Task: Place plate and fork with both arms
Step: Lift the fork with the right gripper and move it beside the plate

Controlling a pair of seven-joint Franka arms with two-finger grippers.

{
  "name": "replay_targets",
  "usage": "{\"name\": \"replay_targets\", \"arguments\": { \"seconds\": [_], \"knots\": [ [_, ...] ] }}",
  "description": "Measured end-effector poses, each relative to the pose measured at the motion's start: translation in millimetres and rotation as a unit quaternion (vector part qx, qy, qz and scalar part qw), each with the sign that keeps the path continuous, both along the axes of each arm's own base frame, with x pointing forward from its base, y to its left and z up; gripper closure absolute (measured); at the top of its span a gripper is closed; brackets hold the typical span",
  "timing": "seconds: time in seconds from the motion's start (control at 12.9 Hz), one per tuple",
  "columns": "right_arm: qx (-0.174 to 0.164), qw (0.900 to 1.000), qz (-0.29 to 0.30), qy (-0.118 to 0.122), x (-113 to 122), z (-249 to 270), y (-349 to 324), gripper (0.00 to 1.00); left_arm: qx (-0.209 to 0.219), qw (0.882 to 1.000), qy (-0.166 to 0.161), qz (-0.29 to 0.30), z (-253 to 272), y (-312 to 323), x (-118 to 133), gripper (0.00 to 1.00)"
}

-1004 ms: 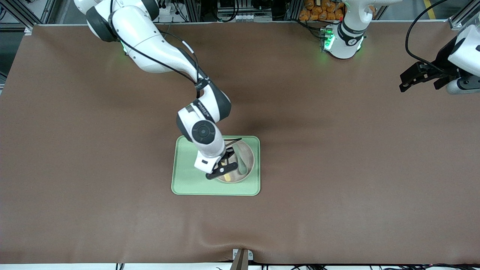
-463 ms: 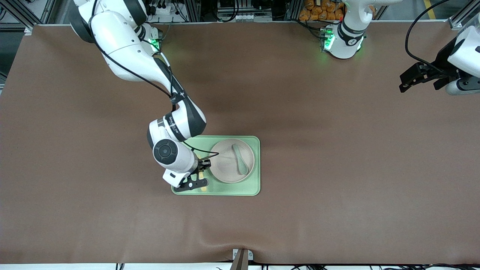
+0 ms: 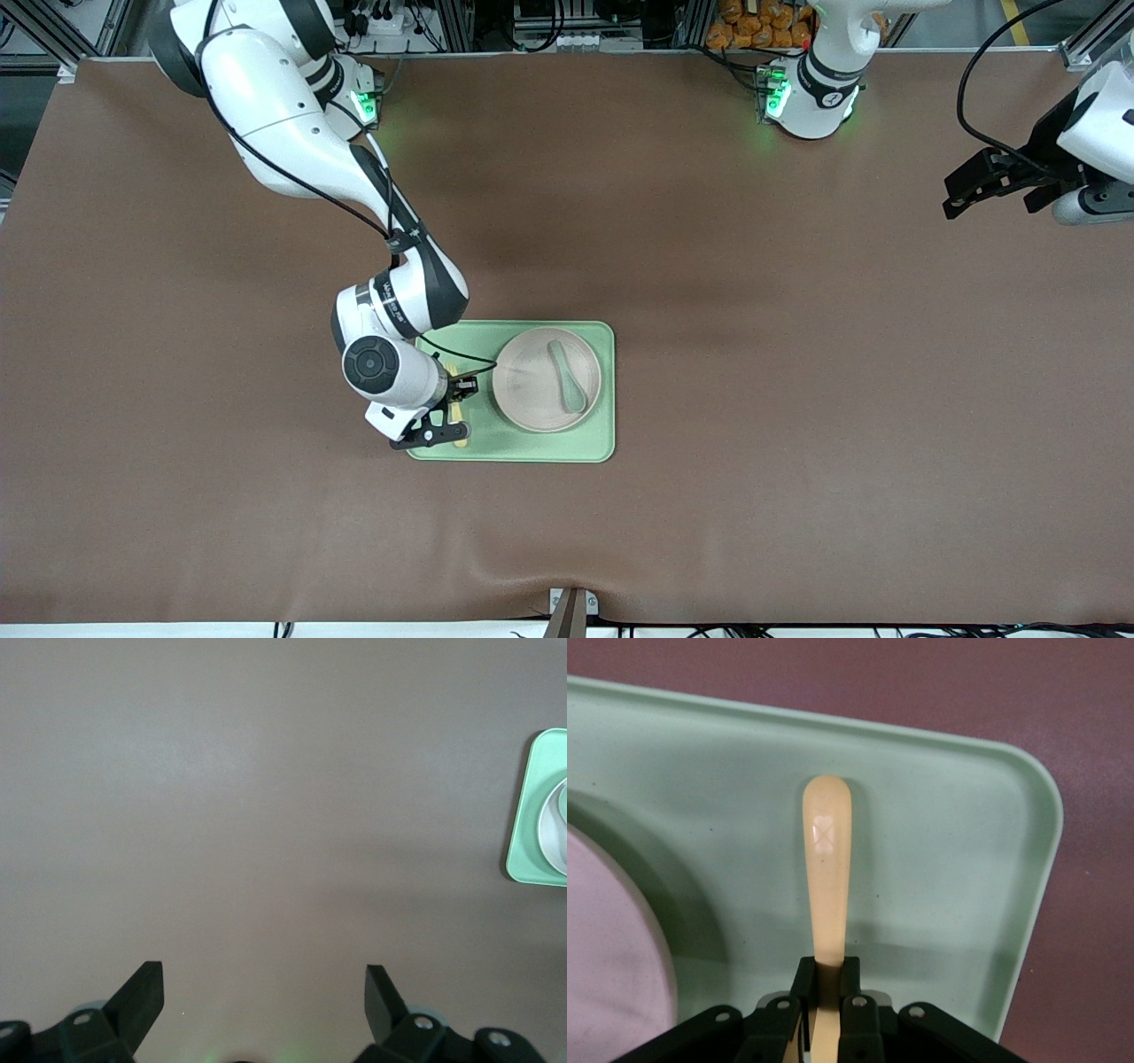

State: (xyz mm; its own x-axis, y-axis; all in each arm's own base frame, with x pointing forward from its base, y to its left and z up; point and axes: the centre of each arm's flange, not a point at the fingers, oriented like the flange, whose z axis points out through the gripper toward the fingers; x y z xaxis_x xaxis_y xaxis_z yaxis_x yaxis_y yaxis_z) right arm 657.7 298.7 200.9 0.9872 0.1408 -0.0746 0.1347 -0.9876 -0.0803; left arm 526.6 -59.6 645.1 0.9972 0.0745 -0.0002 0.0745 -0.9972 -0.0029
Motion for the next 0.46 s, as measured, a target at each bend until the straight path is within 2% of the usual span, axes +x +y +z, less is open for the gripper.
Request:
{"name": "replay_targets", "arguments": {
  "seconds": [0.23,0.31,0.46],
  "knots": [
    [-0.003,0.999,-0.038,0.002,-9.0,-5.7,4.1,0.81,0.000,1.000,-0.001,0.000,0.8,0.0,0.3,0.00],
    [-0.004,0.999,-0.052,0.004,-9.6,-6.1,4.5,0.74,0.000,1.000,-0.001,0.000,0.8,0.0,0.3,0.00],
    [-0.001,0.998,-0.064,-0.003,-7.0,2.2,5.7,0.52,0.000,1.000,-0.001,0.000,0.9,0.0,0.3,0.00]
  ]
}}
